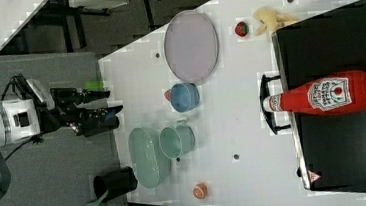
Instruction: Pick Ketchup from oven and place it on table.
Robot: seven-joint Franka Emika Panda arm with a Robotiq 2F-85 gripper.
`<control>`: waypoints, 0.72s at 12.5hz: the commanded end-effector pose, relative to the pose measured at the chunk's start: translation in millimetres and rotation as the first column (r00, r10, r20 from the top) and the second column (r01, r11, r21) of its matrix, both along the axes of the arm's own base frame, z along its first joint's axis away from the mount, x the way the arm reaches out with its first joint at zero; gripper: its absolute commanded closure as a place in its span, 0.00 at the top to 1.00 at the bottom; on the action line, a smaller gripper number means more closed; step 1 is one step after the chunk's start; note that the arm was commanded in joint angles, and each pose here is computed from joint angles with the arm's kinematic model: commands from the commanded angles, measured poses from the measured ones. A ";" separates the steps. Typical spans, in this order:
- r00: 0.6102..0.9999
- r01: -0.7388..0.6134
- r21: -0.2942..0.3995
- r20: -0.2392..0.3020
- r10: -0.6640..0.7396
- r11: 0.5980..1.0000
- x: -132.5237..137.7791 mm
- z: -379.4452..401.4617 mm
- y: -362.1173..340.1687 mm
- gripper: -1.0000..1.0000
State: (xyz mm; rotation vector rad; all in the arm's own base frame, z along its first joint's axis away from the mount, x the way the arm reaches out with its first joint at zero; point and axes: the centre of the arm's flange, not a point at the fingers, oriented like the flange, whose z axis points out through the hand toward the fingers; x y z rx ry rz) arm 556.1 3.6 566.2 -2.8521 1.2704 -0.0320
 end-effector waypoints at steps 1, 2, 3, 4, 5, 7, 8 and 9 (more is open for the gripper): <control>0.997 0.080 -0.025 -0.008 -0.081 0.996 -113.4 60.7 -19.3 0.79; 0.997 0.081 -0.025 -0.008 -0.081 0.996 -113.4 60.7 -19.6 0.90; 0.996 0.084 -0.025 -0.006 -0.084 0.996 -113.2 60.7 -21.3 1.00; 0.996 0.094 -0.024 -0.004 -0.094 0.995 -112.9 60.9 -26.8 1.00; 0.994 0.112 -0.021 -0.004 -0.112 0.993 -113.3 60.7 -36.2 1.00; 0.986 0.168 -0.008 -0.009 -0.168 0.986 -113.9 57.7 -65.2 1.00; 0.979 0.204 0.001 -0.011 -0.204 0.979 -113.8 54.3 -84.7 1.00; 0.970 0.244 0.011 -0.009 -0.244 0.970 -113.0 50.0 -106.3 1.00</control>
